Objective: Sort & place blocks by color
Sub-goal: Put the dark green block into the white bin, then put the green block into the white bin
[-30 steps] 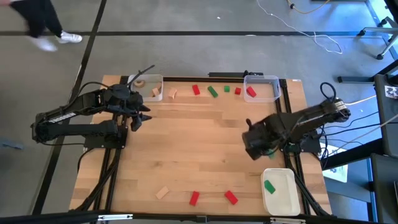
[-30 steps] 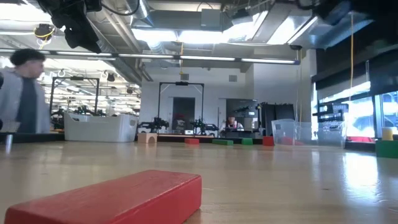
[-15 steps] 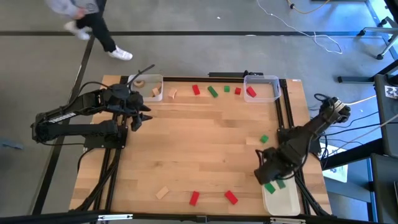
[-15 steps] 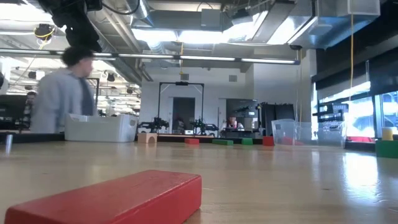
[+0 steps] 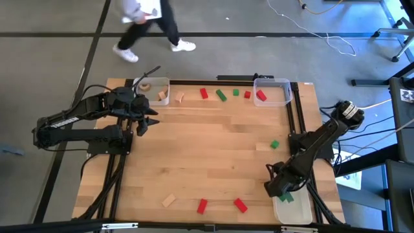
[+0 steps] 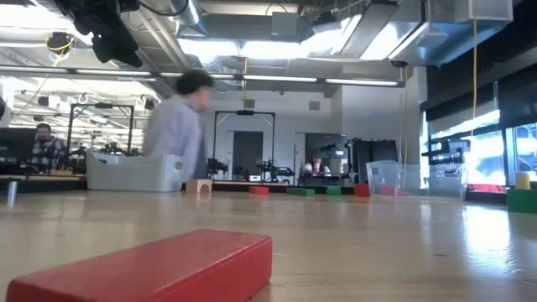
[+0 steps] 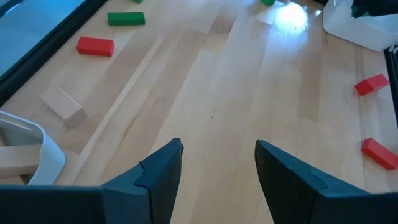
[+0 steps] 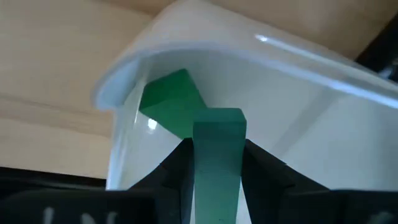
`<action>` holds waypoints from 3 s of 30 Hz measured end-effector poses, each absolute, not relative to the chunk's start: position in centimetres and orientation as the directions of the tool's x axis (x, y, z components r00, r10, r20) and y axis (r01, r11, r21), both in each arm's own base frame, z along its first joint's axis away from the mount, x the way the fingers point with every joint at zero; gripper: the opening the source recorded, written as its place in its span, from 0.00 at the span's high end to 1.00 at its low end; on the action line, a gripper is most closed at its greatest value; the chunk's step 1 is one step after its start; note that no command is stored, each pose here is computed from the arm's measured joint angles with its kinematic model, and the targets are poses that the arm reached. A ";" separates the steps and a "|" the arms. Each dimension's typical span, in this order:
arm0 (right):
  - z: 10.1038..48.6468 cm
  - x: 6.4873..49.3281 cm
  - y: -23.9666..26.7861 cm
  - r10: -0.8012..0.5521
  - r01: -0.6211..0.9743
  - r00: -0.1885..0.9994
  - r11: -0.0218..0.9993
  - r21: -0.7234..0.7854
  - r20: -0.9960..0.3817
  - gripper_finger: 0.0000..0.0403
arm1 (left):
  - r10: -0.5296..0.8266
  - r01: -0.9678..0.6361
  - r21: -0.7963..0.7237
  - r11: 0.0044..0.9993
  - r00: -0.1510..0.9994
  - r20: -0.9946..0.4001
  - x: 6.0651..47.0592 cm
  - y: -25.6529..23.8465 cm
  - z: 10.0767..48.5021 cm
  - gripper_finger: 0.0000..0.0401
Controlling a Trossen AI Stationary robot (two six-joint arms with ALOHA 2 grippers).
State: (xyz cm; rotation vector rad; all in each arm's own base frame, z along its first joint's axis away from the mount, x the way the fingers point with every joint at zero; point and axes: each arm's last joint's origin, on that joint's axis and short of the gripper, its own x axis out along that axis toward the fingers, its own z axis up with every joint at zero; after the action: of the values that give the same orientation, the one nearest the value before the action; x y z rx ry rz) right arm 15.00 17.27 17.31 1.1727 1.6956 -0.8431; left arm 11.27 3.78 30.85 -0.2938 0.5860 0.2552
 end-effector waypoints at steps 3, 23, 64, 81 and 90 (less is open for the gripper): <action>16.8 15.0 17.3 0.370 0.937 -0.161 0.347 -0.025 -0.915 0.75 | 0.151 -0.317 -0.199 0.927 0.804 -0.575 11.3 3.8 30.8 0.51; 19.0 15.6 18.6 0.528 0.944 -0.244 0.321 -0.074 -0.813 0.46 | 0.151 -0.304 -0.178 0.936 0.804 -0.576 11.3 3.8 30.8 0.51; 29.2 22.0 1.3 -0.089 0.914 -0.143 0.369 -0.166 -0.986 0.45 | 0.152 -0.308 -0.185 0.933 0.805 -0.574 11.3 3.8 30.9 0.51; 19.4 19.7 -2.2 0.105 0.809 -0.240 0.571 -0.139 -0.965 0.45 | 0.161 -0.328 -0.200 0.923 0.803 -0.574 11.3 3.8 30.9 0.51; 17.0 18.1 -2.3 0.129 0.773 -0.297 0.615 -0.159 -0.946 0.45 | 0.170 -0.333 -0.191 0.923 0.801 -0.575 11.3 3.8 30.9 0.51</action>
State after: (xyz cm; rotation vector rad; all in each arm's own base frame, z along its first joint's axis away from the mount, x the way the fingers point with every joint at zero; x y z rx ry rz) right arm 18.13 -2.34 16.95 0.7332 1.7843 -0.7621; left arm 11.27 3.83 30.86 -0.2918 0.5837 0.2740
